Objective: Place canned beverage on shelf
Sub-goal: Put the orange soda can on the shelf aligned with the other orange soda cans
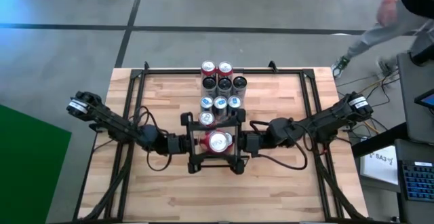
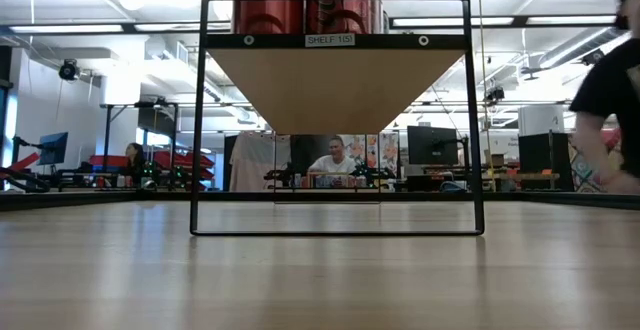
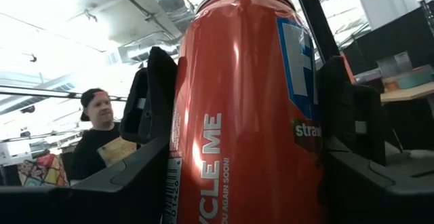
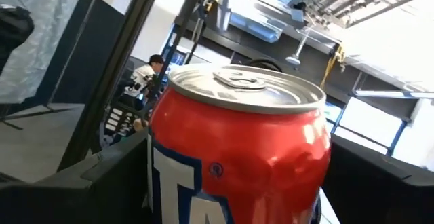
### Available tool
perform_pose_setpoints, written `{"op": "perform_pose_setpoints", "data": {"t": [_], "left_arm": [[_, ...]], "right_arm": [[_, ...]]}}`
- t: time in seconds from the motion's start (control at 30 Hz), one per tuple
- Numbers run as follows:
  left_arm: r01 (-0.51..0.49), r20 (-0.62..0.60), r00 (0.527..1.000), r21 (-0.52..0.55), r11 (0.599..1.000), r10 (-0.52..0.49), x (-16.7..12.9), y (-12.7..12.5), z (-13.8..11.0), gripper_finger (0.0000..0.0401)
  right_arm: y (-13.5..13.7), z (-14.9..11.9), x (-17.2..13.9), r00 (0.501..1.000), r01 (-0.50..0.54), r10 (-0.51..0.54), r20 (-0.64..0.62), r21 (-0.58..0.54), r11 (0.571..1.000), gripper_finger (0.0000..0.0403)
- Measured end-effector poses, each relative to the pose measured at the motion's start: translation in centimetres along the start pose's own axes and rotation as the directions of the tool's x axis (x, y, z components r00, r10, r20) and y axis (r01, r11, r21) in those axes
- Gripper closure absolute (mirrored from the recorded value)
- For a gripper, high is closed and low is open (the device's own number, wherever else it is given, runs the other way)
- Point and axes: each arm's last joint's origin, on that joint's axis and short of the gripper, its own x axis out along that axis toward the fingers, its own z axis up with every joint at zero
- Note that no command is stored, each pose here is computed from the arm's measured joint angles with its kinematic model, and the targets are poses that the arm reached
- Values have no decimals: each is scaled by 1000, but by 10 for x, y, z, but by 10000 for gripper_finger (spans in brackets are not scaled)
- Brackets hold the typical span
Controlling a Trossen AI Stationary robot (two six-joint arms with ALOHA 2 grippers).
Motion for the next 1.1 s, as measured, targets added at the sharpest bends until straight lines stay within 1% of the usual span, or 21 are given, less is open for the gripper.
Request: {"op": "perform_pose_setpoints", "data": {"t": [0.1, 0.23, 0.27, 0.5, 0.67, 0.77, 0.83, 1.0, 1.1], "left_arm": [[2, -1, 1000, 2, 1000, -2, 0, 0, 0, 122], [-5, -3, 1000, 0, 1000, 5, 0, 0, 0, 115], [-7, -5, 1000, 0, 1000, 7, 0, 0, 0, 111], [-19, -5, 1000, -16, 1000, 19, -1, -1, 1, 61], [-24, 7, 1000, -25, 999, 25, -1, 0, 6, 38], [-44, 7, 999, -32, 999, 45, -3, 4, 12, 35], [-53, -3, 999, -30, 998, 53, -4, 7, 17, 35], [-47, -34, 998, -6, 999, 47, -10, 19, 32, 36], [-65, -71, 995, 22, 998, 66, -14, 31, 41, 36]], "right_arm": [[1, 0, 0, 1000, -13, 13, 7, -8, 1000, 62], [0, 1, 1, 1000, -15, 15, 10, 1, 1000, 114], [0, 1, 1, 1000, -17, 17, 11, 1, 1000, 120], [-1, 3, 0, 999, -38, 37, 18, 41, 998, 119], [-9, 14, -9, 999, -50, 52, -16, 84, 995, 119], [-22, 27, -17, 998, -38, 44, -54, 113, 993, 119], [-33, 37, -22, 996, -11, 22, -90, 117, 993, 119], [-63, 56, -39, 980, 53, -36, -196, 83, 995, 119], [-88, 63, -51, 969, 101, -84, -234, 62, 993, 119]]}}
